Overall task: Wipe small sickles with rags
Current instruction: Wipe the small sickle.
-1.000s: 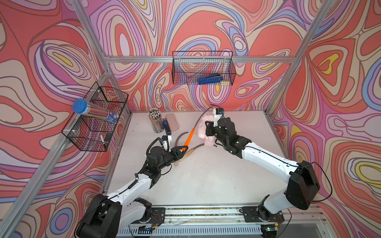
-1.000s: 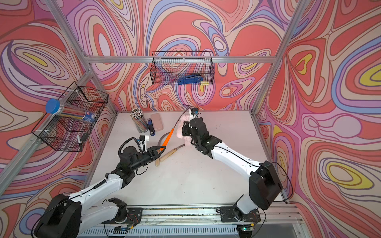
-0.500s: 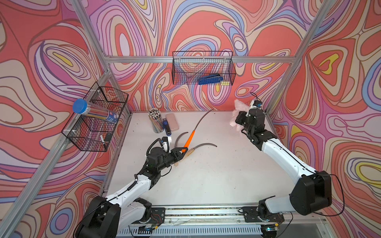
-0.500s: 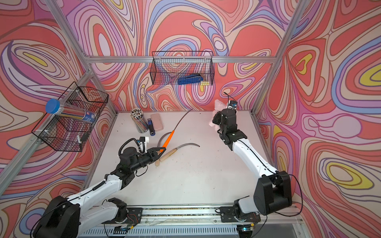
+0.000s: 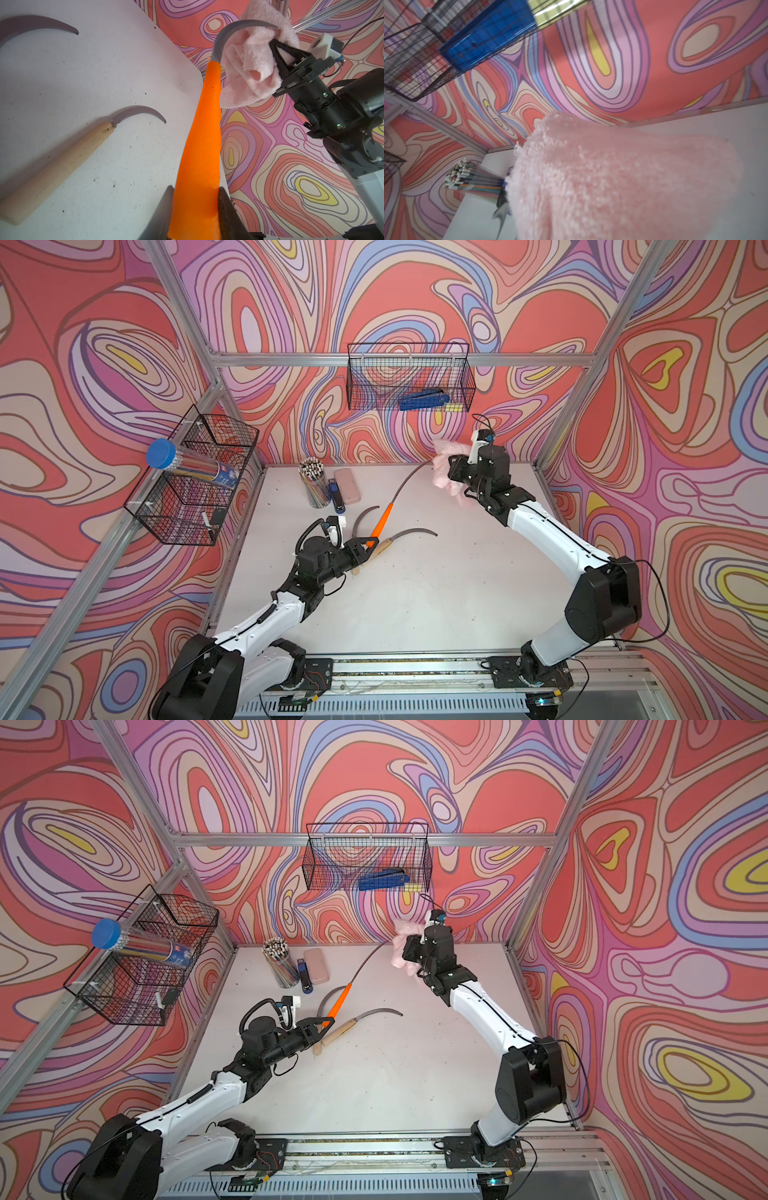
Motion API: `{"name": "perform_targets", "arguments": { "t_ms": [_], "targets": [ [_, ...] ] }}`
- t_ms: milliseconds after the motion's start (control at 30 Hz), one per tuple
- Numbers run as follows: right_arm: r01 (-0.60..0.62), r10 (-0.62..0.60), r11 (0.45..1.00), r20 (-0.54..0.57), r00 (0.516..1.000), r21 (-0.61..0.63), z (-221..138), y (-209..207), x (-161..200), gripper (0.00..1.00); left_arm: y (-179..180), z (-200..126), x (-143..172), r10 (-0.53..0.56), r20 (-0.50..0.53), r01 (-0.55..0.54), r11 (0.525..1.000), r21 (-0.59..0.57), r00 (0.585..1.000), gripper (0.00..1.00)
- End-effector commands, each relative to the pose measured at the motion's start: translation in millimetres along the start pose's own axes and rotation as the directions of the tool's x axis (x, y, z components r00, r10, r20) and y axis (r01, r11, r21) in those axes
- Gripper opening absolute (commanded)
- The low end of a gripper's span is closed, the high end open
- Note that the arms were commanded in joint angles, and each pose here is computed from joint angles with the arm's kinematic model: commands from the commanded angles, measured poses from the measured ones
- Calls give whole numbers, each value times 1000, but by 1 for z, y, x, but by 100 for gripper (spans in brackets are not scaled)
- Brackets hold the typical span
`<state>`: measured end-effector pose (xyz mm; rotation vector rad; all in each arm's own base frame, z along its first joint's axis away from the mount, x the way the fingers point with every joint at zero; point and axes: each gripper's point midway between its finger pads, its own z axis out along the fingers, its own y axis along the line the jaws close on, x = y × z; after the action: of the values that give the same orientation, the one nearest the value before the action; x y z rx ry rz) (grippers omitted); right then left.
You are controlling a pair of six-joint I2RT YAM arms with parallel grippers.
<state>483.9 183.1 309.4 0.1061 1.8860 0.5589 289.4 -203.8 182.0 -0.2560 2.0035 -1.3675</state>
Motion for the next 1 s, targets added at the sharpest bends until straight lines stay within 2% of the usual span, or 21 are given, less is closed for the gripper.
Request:
{"name": "perform_targets", "arguments": {
  "t_ms": [0, 133, 300, 433, 633, 833, 967],
  "targets": [
    [4, -3, 995, 7, 1000, -99, 4, 28, 1, 0, -1, 0, -2, 6, 9, -6, 1000, 9, 1000, 0],
    [5, -7, 989, -11, 1000, -151, 5, 44, 9, 0, -3, 1, -2, 8, 9, -8, 1000, 12, 1000, 0],
    [-1, -2, 991, -18, 1000, -137, 7, 37, 19, 0, -3, 0, -3, 8, 13, -8, 1000, 15, 1000, 0],
    [-15, 14, 997, -18, 1000, -77, 10, 20, 22, 0, -3, -1, -3, 7, 16, -7, 1000, 14, 1000, 0],
    [-116, 115, 989, -17, 993, -91, 11, -16, 1, 0, -4, -2, -3, 9, 18, -10, 1000, 16, 1000, 0],
    [-110, 99, 986, -86, 991, -127, 28, -9, 14, 0, -5, -2, -4, 11, 20, -12, 1000, 20, 1000, 0],
    [-63, 42, 984, -130, 991, -164, 35, 15, 44, 0, -4, -2, -4, 12, 24, -12, 1000, 18, 1000, 0]
  ]
}}
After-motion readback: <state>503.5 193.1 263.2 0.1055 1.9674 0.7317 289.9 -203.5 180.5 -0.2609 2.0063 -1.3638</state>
